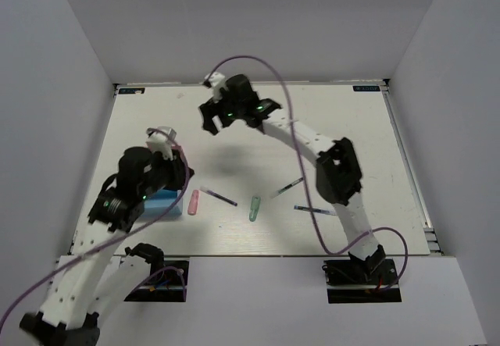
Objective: Sort the stationery into containers
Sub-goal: Pick up the stationery from the center of the board.
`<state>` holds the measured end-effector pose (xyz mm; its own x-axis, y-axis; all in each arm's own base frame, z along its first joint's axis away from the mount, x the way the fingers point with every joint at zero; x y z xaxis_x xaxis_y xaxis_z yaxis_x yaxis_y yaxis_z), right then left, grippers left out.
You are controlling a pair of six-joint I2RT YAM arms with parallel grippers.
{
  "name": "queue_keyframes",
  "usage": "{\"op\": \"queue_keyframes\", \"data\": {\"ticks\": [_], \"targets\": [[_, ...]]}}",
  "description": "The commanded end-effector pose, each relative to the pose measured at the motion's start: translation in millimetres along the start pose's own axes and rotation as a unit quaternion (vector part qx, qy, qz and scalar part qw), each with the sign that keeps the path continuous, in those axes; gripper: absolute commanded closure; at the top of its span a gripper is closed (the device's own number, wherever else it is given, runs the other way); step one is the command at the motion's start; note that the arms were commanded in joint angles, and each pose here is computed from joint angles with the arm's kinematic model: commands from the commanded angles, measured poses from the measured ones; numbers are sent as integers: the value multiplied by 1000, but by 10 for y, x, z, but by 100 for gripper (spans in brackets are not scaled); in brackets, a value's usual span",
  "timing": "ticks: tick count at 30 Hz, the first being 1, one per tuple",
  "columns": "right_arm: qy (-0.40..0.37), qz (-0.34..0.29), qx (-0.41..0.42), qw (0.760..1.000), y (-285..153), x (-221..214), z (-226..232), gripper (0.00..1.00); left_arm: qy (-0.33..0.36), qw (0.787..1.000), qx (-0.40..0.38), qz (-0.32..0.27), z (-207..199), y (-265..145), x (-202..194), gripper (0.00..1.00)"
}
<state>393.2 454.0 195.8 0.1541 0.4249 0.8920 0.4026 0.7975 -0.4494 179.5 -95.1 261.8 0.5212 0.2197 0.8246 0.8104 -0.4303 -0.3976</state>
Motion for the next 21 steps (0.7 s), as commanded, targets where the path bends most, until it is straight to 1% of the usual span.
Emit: {"op": "queue_keyframes", "data": {"ticks": [1,2,3,4,5,6,7,8,9,10,11,12,13,14,15,16,19,20,21], "targets": [[30,108,-33,993,-906,-277,-294,10,-77,980,24,181,-35,198,-390,62],[40,99,-23,994,-1160,-224,-328,10,-73,975,18,210,-98,209,-426,59],[67,136,1,988,-1254,-597,-314,17,-69,972,20,224,-120,256,-438,57],[73,128,2,989,-1518,-510,-292,68,-53,964,34,260,-127,389,-559,55],[76,126,-1,989,-1681,-494,-280,93,-27,962,24,271,-206,417,-605,54],[93,142,-8,985,-1882,-725,-324,100,-4,963,25,268,-256,461,-630,52],[90,149,-14,985,-1993,-790,-343,100,12,961,43,273,-228,531,-680,50],[72,161,-18,984,-2105,-846,-340,100,32,959,40,278,-281,574,-722,45],[65,154,-41,985,-2378,-854,-322,100,49,959,39,278,-329,611,-741,43],[66,178,-58,980,-2480,-1070,-330,100,67,960,57,267,-293,644,-724,40],[53,190,-67,978,-2543,-1266,-327,75,77,958,56,272,-331,678,-755,33],[25,162,-91,982,-2762,-1140,-296,56,86,958,54,268,-356,683,-754,31],[25,190,-105,976,-2818,-1416,-272,45,91,961,40,259,-404,717,-725,31],[22,182,-119,976,-2924,-1398,-266,31,91,962,36,257,-427,738,-724,29],[24,186,-125,974,-2965,-1440,-254,27,92,961,27,258,-451,750,-744,28],[38,196,-132,971,-3038,-1557,-235,27,89,965,17,247,-490,793,-719,28],[73,202,-125,969,-3115,-1674,-148,33,94,961,42,256,-488,858,-752,28],[87,201,-110,969,-3106,-1749,-104,35,112,958,80,253,-415,857,-757,28],[103,201,-108,968,-3085,-1818,-75,36,111,955,98,255,-400,888,-744,29]]}}
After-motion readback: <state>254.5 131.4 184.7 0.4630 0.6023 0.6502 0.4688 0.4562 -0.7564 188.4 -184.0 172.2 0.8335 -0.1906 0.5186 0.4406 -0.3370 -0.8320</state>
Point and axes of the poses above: each gripper's point midway between its finger pads, its own y axis out along the fingers, its own z axis along the line the jaws close on, x = y × z, the point moved 5 cm from there along -y, back along the fingers, and after that the axes turned 9 degrees about -y, right-handed, at the moved point
